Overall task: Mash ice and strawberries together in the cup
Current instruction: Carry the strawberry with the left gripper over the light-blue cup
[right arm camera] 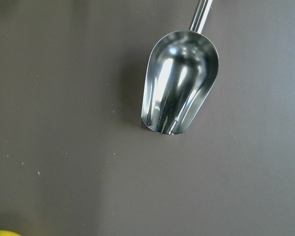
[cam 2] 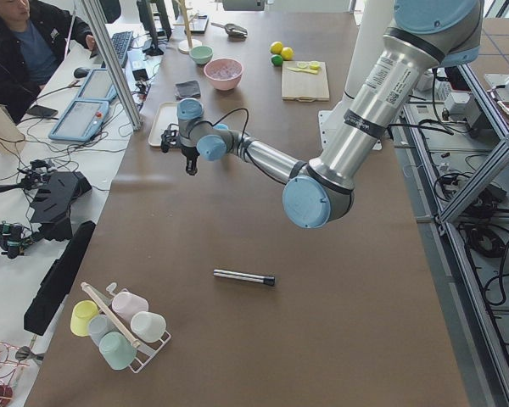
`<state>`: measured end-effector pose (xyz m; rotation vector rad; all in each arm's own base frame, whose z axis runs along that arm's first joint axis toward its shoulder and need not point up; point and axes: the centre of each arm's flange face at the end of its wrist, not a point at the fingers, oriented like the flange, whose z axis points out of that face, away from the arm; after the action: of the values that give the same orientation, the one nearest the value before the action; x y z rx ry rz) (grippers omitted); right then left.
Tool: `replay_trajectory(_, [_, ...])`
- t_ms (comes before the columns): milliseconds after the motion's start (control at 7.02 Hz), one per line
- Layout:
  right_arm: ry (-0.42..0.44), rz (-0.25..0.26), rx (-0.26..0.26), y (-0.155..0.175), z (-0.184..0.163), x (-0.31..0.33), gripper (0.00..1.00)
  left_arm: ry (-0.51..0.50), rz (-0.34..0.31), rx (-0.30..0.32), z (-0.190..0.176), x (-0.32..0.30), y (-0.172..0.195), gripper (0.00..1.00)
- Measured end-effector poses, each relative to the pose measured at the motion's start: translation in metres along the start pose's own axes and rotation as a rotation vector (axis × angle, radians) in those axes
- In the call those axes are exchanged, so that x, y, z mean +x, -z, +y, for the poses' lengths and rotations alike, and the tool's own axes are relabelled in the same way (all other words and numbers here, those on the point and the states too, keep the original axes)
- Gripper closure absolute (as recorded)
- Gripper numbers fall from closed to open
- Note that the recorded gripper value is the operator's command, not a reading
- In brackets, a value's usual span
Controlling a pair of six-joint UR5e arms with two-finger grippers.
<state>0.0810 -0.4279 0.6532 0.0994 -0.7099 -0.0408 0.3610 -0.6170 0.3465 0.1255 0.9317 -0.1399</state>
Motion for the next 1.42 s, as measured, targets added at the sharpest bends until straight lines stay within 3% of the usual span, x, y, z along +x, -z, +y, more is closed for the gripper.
replay_trajectory(285, [0.001,-0.004,0.001,0.001,0.001,-0.001,0.0,0.112,0.076,0.005,0.06,0.092,0.004,1.0])
replay_trajectory(570, [0.003,-0.012,0.006,0.003,0.005,-0.004,0.0,0.167,0.112,0.035,0.102,0.16,-0.006,1.0])
replay_trajectory(1282, [-0.014,-0.011,0.019,0.013,0.024,-0.001,0.0,0.174,0.11,0.06,0.095,0.178,-0.015,1.0])
replay_trajectory(1424, [-0.016,-0.011,0.018,0.013,0.025,-0.001,0.0,0.163,0.108,0.064,0.092,0.177,-0.014,0.69])
